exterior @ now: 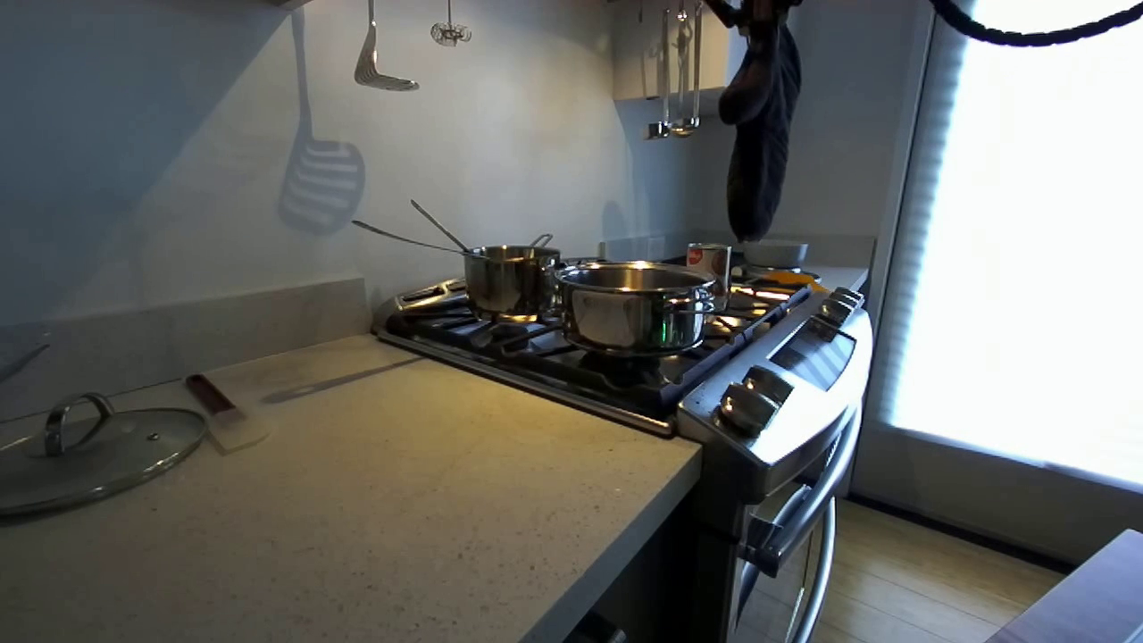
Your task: Hang the black oven mitts on the hook above
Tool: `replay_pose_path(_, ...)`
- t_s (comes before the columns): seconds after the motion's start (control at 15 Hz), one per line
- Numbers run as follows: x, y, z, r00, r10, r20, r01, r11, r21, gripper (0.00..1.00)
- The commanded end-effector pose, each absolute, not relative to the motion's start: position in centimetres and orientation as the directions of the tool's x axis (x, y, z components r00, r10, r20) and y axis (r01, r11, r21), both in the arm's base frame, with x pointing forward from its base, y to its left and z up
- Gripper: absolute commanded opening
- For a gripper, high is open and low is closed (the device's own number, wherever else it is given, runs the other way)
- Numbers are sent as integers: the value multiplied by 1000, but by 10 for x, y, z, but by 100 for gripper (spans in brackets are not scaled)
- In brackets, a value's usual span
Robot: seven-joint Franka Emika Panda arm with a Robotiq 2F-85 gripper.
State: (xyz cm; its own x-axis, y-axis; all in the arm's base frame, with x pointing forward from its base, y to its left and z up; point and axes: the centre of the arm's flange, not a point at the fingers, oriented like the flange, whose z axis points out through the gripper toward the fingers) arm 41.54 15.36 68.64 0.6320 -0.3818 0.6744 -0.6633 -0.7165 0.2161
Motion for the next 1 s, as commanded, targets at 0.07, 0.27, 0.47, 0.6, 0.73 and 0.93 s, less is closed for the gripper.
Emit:
replay_pose_path(0.07, 423, 166, 706, 608, -305, 733, -654, -717, 244, 21)
replay_pose_path(0.27, 434, 172, 715, 595, -269, 757, -647, -719, 253, 21)
replay_pose_path(0.47, 437, 172, 714, 598, -268, 755, -646, -719, 257, 21)
replay_pose_path(0.6, 437, 172, 714, 598, -267, 756, -646, -719, 257, 21)
replay_pose_path(0.73, 437, 172, 715, 598, -267, 756, -646, -719, 257, 21)
replay_pose_path(0.93, 447, 193, 742, 600, -186, 778, -601, -746, 286, 5)
